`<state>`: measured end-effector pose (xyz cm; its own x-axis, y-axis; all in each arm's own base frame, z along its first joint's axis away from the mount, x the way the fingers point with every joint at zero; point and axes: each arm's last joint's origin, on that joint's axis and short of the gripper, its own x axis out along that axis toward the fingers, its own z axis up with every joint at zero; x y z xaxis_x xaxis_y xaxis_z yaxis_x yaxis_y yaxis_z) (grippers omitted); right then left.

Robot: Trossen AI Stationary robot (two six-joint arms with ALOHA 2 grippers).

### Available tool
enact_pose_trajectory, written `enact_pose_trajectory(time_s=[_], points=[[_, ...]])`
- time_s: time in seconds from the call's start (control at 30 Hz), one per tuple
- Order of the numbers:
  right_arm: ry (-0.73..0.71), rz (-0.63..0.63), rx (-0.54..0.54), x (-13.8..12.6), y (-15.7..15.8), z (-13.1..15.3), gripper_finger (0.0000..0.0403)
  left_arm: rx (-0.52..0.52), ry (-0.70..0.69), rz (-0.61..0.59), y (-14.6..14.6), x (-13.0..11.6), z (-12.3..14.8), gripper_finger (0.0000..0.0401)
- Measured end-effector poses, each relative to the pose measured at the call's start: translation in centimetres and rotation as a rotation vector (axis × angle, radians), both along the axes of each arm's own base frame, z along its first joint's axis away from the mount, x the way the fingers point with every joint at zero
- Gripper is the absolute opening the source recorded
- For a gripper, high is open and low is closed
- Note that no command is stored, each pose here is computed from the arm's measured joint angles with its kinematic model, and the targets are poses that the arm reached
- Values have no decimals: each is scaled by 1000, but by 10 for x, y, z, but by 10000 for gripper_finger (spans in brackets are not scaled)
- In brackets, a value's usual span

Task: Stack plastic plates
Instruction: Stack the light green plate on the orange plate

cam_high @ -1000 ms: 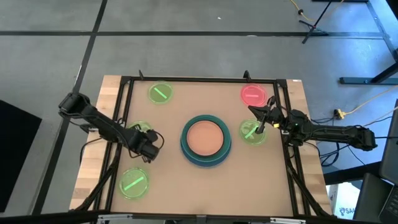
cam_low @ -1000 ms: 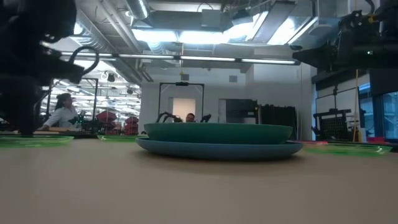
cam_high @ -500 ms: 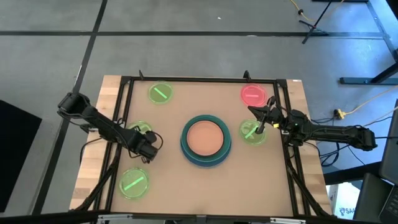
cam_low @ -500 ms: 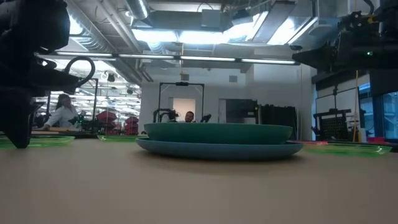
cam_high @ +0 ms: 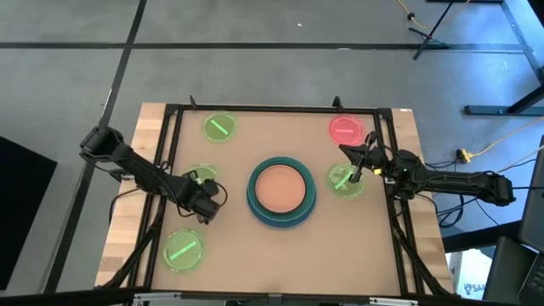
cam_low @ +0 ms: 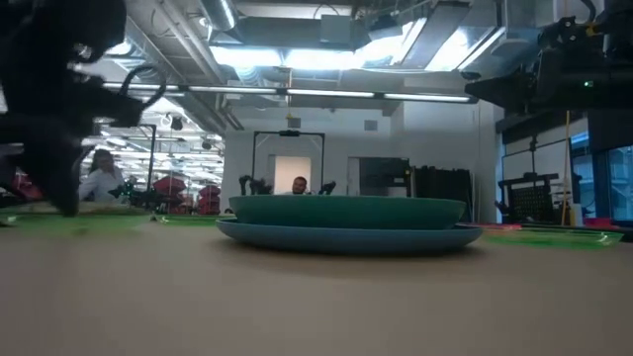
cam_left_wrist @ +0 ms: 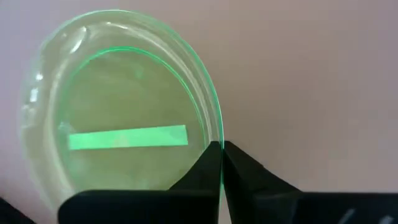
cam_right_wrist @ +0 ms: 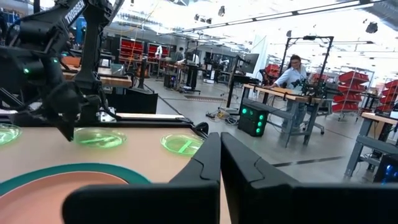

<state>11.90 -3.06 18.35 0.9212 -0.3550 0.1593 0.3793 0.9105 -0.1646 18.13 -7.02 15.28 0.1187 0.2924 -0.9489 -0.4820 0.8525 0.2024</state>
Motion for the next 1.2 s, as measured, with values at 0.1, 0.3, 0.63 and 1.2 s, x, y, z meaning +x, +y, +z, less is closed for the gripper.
enact_pose_trajectory(time_s=[0.1, 0.3, 0.63, 1.2], points=[[0, 0, 0, 0, 0, 0, 3, 14, -46, -43, -4, 11, 14, 3], [-2, 1, 7, 0, 0, 0, 3, 67, -215, -123, -12, 37, 50, 3], [-16, -3, -25, 0, 0, 2, 3, 162, -511, -377, -12, 83, 72, 4], [-69, 4, -40, -1, 1, 8, 3, 178, -704, -630, 4, 147, 46, 4]])
